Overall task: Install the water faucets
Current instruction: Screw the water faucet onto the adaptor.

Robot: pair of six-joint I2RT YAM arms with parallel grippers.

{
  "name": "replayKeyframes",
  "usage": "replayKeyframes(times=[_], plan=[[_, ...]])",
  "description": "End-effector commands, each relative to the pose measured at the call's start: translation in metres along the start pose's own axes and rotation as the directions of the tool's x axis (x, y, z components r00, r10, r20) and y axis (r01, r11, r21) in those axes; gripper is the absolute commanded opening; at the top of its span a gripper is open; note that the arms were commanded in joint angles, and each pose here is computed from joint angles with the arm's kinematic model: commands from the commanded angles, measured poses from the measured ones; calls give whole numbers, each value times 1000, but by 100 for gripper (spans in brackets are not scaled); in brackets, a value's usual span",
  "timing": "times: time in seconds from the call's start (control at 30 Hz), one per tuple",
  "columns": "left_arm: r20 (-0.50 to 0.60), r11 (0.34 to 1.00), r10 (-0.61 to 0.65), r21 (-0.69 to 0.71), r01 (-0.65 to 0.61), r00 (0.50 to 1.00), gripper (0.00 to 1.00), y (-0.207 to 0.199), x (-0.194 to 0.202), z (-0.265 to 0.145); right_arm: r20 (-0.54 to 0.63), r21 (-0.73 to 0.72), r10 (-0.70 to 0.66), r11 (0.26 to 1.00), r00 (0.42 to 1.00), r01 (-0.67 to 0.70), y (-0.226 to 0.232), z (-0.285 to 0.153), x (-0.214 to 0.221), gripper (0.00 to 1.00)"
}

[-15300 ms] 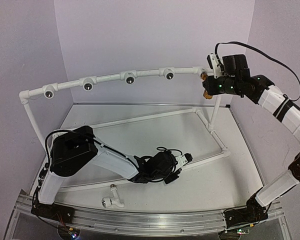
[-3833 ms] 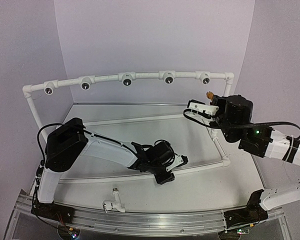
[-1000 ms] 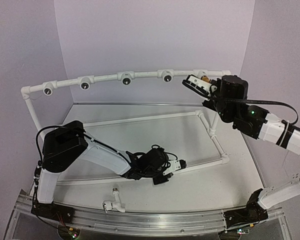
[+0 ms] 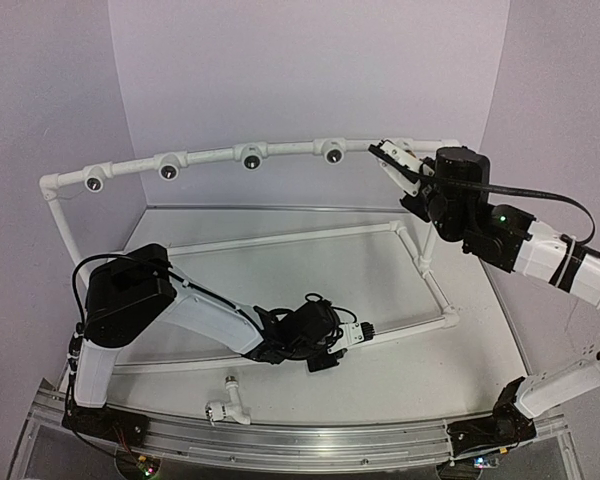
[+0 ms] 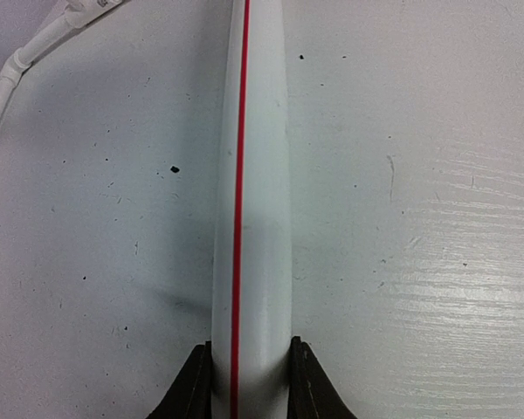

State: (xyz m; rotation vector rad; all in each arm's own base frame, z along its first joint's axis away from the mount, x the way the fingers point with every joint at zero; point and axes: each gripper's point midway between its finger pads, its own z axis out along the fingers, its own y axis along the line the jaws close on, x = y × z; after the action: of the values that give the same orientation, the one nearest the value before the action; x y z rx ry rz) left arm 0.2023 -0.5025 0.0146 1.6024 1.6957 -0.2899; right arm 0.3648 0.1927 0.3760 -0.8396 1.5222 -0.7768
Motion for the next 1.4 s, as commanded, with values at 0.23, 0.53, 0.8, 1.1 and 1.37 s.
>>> replayKeyframes(times=[0.23,0.53,0.8,1.1,1.37], plan=[[-274,949,168,304,-81,947,0,-107,99,-6,66,-62,153,987,986,-149,12,14,-29,0],[-273,947,177,311,-87,946,0,-110,99,-7,80,-96,271,960,959,-263,11,12,-36,0],[-275,945,184,314,-93,944,0,-113,100,-7,76,-132,345,933,935,-334,15,12,-40,0],[-278,944,189,315,-97,942,0,-114,101,-7,66,-154,422,900,904,-408,17,14,-43,0],[-279,944,193,316,-100,941,0,-116,101,-7,53,-168,492,862,869,-478,19,16,-40,0]])
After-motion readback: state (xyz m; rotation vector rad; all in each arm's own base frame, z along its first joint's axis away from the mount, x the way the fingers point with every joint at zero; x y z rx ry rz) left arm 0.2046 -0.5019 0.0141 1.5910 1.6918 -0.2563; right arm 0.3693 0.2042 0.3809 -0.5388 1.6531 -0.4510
